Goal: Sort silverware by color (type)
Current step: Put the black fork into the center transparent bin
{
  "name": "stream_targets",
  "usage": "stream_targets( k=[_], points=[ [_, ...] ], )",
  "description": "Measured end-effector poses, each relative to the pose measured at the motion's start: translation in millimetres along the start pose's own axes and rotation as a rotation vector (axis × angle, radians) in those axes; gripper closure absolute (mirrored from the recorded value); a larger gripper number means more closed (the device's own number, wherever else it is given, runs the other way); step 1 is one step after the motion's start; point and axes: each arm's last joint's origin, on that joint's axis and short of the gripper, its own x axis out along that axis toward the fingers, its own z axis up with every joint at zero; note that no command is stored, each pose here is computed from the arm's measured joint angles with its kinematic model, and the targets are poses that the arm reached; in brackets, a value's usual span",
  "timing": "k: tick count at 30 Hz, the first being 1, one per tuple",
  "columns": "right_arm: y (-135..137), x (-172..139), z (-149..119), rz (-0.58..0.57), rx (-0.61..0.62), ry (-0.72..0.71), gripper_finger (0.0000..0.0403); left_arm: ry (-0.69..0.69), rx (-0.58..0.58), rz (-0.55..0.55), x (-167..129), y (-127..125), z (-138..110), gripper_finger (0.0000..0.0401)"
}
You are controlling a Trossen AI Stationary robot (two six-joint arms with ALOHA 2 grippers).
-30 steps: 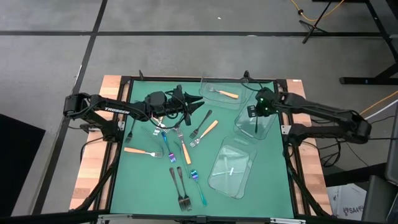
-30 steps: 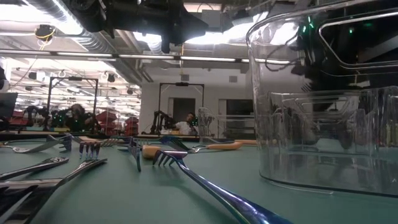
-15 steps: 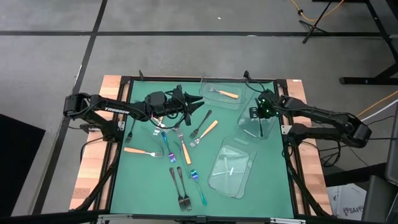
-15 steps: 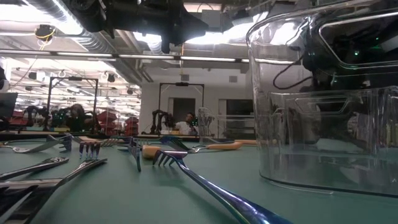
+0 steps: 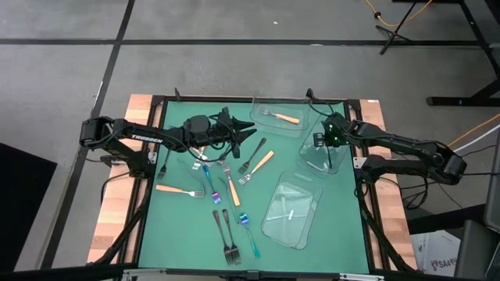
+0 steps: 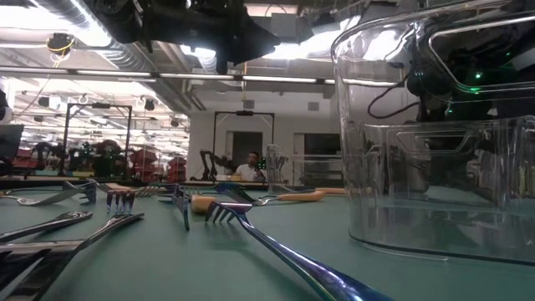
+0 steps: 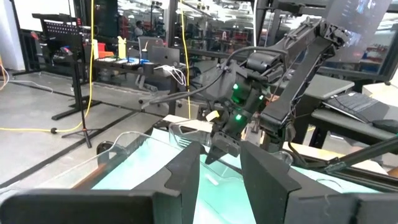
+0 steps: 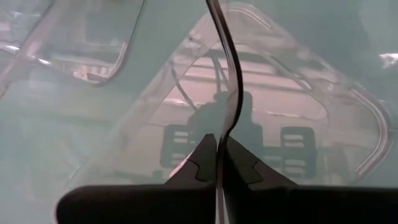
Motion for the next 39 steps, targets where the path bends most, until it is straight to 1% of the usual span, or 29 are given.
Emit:
stream_targets(
  k=[29,32,39],
  points=[
    [-0.1,0.0,-0.2,-0.001,0.002,0.002,0.0399,0.0,0.0,0.0,0.0,0.0,0.0,0.0291],
    [-0.2,0.0,-0.2,-0.002,0.002,0.002,0.0383,0.0,0.0,0.0,0.0,0.0,0.0,0.0291],
    [-0.5,0.1,0.3,-0.016,0.003,-0.012,0.0304,0.0,0.0,0.0,0.0,0.0,0.0,0.0291]
  ],
)
